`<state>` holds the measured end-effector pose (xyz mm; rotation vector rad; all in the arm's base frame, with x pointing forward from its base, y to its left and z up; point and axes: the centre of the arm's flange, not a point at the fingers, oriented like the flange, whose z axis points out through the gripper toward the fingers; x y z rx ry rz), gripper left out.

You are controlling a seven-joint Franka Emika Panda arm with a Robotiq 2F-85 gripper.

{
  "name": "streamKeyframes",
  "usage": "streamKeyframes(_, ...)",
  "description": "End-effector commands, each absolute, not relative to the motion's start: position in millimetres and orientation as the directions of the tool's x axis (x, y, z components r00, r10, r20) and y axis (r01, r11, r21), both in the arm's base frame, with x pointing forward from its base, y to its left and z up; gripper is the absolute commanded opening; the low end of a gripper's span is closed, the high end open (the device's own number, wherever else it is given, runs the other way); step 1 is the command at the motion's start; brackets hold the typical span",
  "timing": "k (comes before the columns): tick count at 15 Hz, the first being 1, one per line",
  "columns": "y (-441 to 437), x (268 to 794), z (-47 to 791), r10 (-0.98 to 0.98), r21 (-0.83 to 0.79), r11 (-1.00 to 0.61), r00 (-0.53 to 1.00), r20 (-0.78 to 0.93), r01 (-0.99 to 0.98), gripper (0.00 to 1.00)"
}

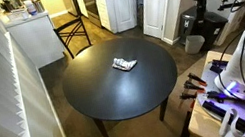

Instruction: Use the towel to clean the table

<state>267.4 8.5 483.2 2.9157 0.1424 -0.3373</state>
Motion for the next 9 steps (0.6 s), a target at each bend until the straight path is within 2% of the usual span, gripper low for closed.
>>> streamKeyframes(1, 9, 267, 483, 0.072, 0.189, -0.975, 0.969, -0.235, 0.118, 1.00)
streamKeyframes(6, 8, 267, 483, 0.072, 0.189, -0.975, 0.969, -0.235, 0.118, 1.00)
streamKeyframes(9, 2, 284, 473, 0.076, 0.231, -0.964, 0.970, -0.230, 0.130, 1.00)
